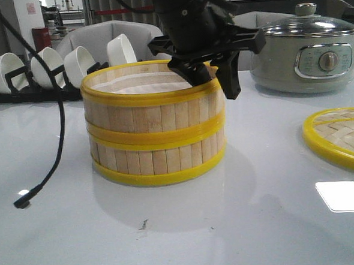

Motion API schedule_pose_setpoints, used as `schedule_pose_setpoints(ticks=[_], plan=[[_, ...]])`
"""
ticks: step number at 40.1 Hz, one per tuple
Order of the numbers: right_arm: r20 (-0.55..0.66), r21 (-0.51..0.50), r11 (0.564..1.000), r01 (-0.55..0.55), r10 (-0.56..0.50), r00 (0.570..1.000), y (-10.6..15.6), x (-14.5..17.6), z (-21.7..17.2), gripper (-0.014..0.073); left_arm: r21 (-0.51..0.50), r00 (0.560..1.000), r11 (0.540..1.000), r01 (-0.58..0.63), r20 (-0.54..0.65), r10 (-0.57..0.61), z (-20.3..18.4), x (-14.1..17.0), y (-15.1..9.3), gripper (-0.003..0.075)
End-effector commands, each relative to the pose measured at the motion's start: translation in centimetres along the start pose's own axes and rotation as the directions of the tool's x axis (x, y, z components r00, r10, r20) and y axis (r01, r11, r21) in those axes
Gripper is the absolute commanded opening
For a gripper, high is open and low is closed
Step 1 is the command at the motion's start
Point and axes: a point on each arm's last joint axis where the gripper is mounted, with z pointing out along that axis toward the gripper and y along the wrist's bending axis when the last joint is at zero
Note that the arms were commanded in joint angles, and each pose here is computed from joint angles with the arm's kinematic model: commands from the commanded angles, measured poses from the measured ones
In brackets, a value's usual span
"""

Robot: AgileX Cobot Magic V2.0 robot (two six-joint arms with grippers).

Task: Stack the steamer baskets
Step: 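Open the left gripper and withdraw it upward from the stack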

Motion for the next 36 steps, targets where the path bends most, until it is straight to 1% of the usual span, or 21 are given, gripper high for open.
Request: schedule_pose_setpoints(ticks=[1, 6, 10, 12, 15, 18, 21, 26, 29, 36], plan=[[0.104, -0.006, 1.0, 0.018, -0.017, 0.994, 0.1, -1.7, -0.6, 0.0308, 0.002, 0.988, 1.0, -0.026, 0.152, 0.026, -4.6, -2.3, -1.1, 0.0398], [0.101, -0.005, 1.0, 0.018, -0.017, 0.995, 0.1, -1.7, -0.6, 0.0308, -0.035, 0.985, 0.999, -0.032, 0.166, 0.037, -5.7, -2.9, -0.9, 0.0398], [0.101, -0.005, 1.0, 0.018, -0.017, 0.995, 0.1, -1.7, -0.6, 0.0308, -0.101, 0.983, 0.994, -0.038, 0.175, 0.056, -6.9, -3.4, -0.5, 0.0396], [0.101, -0.005, 1.0, 0.018, -0.017, 0.995, 0.1, -1.7, -0.6, 0.0308, -0.13, 0.982, 0.991, -0.043, 0.175, 0.066, -7.6, -3.6, -0.3, 0.0379], [0.101, -0.005, 1.0, 0.018, -0.017, 0.995, 0.1, -1.7, -0.6, 0.0308, -0.153, 0.983, 0.988, -0.036, 0.174, 0.063, -8.8, -4.0, 0.3, 0.0309], [0.097, -0.005, 1.0, 0.018, -0.017, 0.995, 0.1, -1.6, -0.6, 0.0308, -0.16, 0.978, 0.987, -0.004, 0.207, 0.037, -11.0, -4.3, 1.3, 0.0176], [0.094, -0.005, 1.0, 0.018, -0.017, 0.995, 0.1, -1.6, -0.6, 0.0308, -0.172, 0.964, 0.985, 0.03, 0.266, 0.017, -14.2, -4.3, 2.4, 0.0078], [0.087, -0.004, 1.0, 0.018, -0.017, 0.996, 0.1, -1.5, -0.6, 0.0308, -0.205, 0.933, 0.975, 0.089, 0.361, -0.009, -20.0, -3.7, 4.2, 0.0088], [0.081, -0.004, 1.0, 0.018, -0.017, 0.997, 0.1, -1.4, -0.5, 0.0308, -0.23, 0.903, 0.964, 0.132, 0.428, -0.021, -24.3, -2.8, 5.2, 0.0088], [0.066, -0.002, 1.0, 0.017, -0.017, 0.998, 0.1, -1.1, -0.4, 0.0308, -0.289, 0.832, 0.932, 0.221, 0.554, -0.026, -32.9, 1.1, 6.2, 0.0088]])
